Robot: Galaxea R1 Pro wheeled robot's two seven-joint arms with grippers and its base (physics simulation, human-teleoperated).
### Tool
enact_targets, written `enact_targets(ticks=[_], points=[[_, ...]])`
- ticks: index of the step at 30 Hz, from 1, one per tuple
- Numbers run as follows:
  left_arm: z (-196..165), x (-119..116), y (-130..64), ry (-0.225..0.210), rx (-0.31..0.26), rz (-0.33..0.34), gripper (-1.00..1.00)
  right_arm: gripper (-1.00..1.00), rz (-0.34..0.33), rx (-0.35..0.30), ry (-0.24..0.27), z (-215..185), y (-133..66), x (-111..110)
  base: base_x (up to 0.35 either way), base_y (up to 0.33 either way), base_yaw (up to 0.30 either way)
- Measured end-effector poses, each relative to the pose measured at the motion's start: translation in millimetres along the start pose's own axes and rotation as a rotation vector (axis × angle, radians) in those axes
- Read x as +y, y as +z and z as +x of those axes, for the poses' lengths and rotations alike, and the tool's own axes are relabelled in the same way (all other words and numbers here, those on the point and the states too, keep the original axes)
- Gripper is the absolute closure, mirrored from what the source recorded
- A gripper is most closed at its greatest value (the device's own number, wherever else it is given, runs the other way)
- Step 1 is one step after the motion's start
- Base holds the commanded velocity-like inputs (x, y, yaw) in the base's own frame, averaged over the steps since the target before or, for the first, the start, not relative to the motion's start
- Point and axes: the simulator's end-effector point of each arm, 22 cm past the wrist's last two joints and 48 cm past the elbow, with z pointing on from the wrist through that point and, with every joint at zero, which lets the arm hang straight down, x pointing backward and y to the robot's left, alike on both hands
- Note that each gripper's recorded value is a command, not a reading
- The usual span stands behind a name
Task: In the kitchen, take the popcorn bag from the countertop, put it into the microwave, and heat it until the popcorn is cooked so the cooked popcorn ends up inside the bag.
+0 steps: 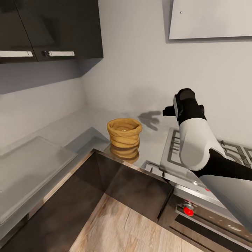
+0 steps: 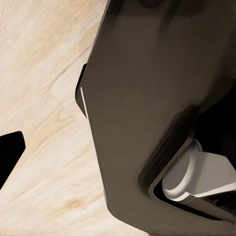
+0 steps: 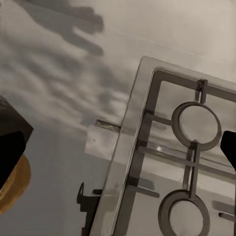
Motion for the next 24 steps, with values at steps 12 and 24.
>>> enact_targets(ticks=[12,24], points=[[5,3,-12.2,-0.001,0.001,0.000,-1.00,-1.00,-0.008,0.003,0.000,-6,-10.0,0,0.000,0.000,0.268],[6,4,-18.7,-0.001,-0.001,0.000,-1.00,-1.00,-0.065,0.030,-0.010,1,-10.4,17,0.000,0.000,0.185]])
